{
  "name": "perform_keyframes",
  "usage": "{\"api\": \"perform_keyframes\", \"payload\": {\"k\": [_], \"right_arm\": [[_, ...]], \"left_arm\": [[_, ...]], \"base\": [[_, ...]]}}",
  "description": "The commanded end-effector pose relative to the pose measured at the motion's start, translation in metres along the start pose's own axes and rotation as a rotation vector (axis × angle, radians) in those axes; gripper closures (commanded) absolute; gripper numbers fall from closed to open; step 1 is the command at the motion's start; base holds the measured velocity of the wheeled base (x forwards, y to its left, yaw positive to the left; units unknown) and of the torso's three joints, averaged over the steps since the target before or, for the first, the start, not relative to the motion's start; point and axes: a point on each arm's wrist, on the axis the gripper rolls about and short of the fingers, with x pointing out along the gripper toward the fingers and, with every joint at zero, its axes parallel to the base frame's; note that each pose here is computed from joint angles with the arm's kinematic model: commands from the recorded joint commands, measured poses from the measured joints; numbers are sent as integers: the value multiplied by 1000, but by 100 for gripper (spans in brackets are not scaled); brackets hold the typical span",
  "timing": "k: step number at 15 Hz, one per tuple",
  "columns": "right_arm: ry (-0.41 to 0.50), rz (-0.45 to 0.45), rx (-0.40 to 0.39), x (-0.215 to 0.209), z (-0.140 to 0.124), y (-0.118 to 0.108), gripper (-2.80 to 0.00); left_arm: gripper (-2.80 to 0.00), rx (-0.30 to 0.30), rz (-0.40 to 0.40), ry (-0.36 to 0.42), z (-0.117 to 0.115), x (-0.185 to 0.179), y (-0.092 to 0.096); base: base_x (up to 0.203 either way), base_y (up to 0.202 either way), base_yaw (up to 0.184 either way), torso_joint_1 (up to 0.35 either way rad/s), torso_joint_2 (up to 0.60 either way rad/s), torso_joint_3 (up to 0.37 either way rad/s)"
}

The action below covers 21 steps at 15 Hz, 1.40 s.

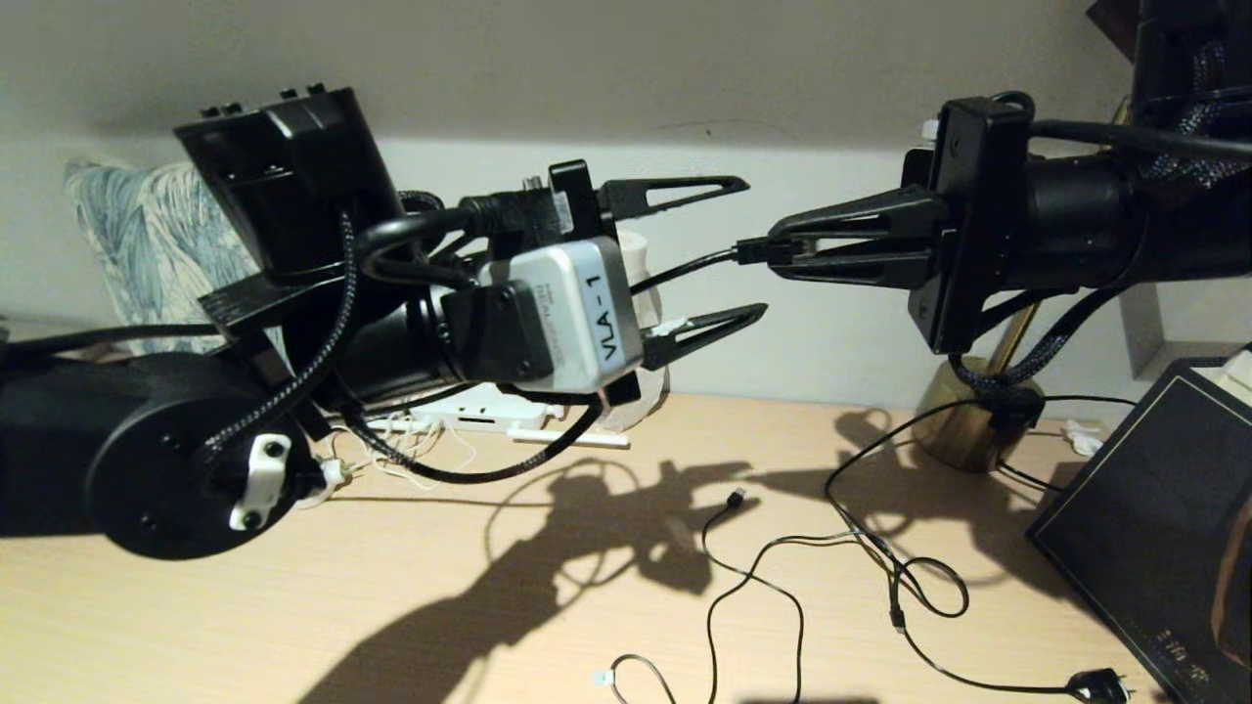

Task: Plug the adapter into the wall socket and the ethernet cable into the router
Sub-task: Hand it to the other hand

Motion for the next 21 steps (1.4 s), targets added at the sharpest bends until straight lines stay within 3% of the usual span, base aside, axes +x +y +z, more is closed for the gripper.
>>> {"api": "perform_keyframes", "payload": {"k": [1,13,14,21], "right_arm": [[7,4,4,-3,-4,1,0],[20,-8,20,3,-1,-5,0],[20,-9,21,4,0,-6,0],[16,-9,20,4,0,-5,0]], "left_arm": [[-280,8,5,-4,-1,1,0],[-280,4,5,-6,-5,7,-1],[0,6,7,-7,-5,7,0],[0,3,3,-4,-6,6,-2]], "base": [[0,0,0,0,0,0],[0,0,0,0,0,0],[0,0,0,0,0,0],[0,0,0,0,0,0]]}}
